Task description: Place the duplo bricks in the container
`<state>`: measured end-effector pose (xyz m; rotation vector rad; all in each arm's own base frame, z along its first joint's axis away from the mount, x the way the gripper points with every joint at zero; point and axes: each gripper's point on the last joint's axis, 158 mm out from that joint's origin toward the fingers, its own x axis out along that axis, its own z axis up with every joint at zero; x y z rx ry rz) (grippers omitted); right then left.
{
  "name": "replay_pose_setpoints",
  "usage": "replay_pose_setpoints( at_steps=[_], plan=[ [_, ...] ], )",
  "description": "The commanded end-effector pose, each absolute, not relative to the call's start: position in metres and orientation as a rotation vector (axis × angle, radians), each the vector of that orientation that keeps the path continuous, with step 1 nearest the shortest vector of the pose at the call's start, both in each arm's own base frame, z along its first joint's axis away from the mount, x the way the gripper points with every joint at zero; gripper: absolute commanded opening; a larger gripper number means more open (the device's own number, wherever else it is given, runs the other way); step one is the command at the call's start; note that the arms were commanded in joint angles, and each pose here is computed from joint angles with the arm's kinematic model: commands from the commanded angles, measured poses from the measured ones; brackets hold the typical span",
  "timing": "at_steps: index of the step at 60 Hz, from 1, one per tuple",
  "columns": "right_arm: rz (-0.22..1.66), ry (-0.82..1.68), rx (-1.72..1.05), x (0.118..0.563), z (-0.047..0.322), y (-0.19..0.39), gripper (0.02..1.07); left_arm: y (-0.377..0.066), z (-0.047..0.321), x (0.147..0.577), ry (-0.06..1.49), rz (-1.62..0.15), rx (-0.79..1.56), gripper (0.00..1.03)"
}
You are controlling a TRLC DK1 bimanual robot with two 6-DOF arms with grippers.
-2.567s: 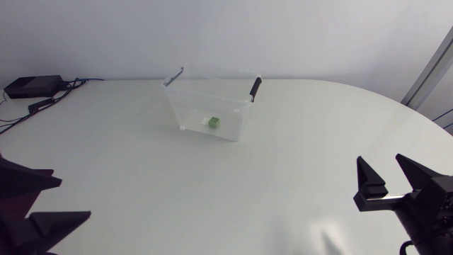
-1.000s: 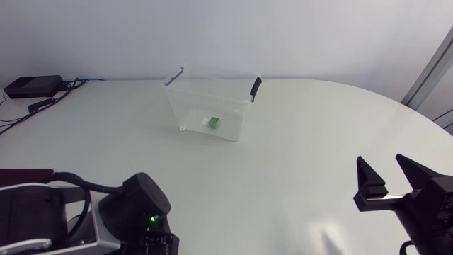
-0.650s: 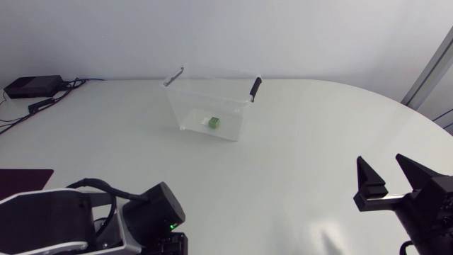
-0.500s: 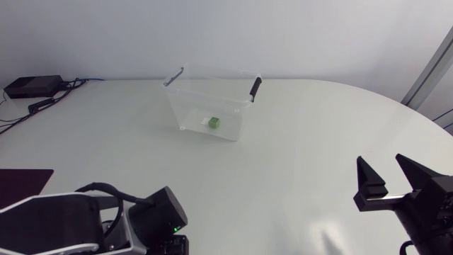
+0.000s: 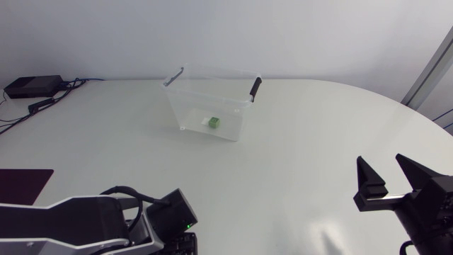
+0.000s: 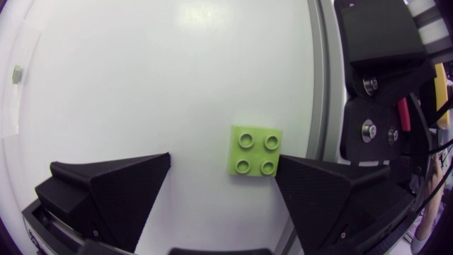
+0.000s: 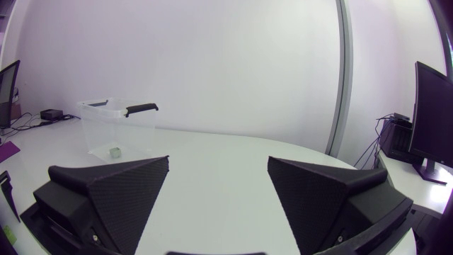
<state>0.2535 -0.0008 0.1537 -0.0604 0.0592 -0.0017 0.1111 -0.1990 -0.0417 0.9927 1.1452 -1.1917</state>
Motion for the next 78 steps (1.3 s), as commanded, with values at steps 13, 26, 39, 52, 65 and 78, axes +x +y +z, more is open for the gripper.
replay_pose_setpoints(
  at_steps=[13, 26, 39, 52, 65, 78],
  plan=[
    [0.011, 0.057, -0.077, 0.254, 0.149, 0.002, 1.03, -0.201, -0.050, 0.113, 1.128, -1.200, 0.995, 0.39],
    [0.011, 0.057, -0.077, 0.254, 0.149, 0.002, 1.03, -0.199, -0.054, 0.111, 1.148, -1.198, 0.998, 0.31],
    [0.011, 0.057, -0.077, 0.254, 0.149, 0.002, 1.03, -0.212, 0.019, 0.179, 0.936, -1.070, 0.848, 0.31],
    [0.011, 0.057, -0.077, 0.254, 0.149, 0.002, 1.03, -0.196, 0.109, 0.301, 0.798, -0.808, 0.682, 0.31],
    [0.012, 0.057, -0.077, 0.254, 0.149, 0.002, 1.03, -0.180, 0.138, 0.391, 0.783, -0.656, 0.581, 0.33],
    [0.011, 0.057, -0.077, 0.254, 0.149, 0.002, 1.03, -0.185, 0.142, 0.439, 0.783, -0.607, 0.526, 0.33]
  ],
)
